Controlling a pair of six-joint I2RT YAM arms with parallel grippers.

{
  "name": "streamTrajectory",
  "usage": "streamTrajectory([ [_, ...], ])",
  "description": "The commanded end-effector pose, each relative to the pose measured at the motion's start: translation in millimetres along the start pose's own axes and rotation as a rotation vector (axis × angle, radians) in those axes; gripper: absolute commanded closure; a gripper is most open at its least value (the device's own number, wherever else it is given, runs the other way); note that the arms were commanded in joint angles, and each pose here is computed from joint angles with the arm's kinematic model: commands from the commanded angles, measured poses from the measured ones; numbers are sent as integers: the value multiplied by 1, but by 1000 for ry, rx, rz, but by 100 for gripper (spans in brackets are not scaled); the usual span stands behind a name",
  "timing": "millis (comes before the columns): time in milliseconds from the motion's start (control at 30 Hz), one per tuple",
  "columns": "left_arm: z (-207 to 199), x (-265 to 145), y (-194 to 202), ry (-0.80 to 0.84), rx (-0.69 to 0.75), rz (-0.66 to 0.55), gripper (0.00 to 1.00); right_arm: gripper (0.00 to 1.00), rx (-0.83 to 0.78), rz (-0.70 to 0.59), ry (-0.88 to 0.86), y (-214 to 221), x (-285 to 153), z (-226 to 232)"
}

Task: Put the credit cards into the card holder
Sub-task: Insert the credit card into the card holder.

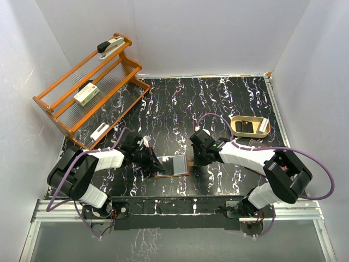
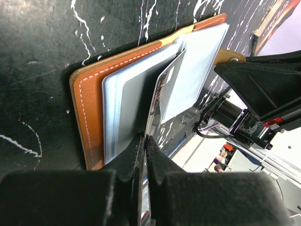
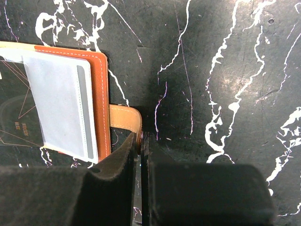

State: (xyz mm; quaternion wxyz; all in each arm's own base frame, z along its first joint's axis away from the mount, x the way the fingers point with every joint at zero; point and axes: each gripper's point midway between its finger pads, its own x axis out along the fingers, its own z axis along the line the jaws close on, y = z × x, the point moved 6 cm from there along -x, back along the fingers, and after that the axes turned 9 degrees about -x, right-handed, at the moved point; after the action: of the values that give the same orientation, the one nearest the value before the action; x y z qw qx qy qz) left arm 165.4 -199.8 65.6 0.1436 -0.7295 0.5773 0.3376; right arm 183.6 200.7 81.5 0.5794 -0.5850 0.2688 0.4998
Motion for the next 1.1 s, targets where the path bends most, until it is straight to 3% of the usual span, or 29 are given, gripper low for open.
streamTrajectory([
  [0,-5,2,-4,3,20,1,100,100,14,-49,-16,-9,-2,3],
  [1067,4,2,-3,-33,42,-147,100,100,53,-50,-33,-4,-2,3],
])
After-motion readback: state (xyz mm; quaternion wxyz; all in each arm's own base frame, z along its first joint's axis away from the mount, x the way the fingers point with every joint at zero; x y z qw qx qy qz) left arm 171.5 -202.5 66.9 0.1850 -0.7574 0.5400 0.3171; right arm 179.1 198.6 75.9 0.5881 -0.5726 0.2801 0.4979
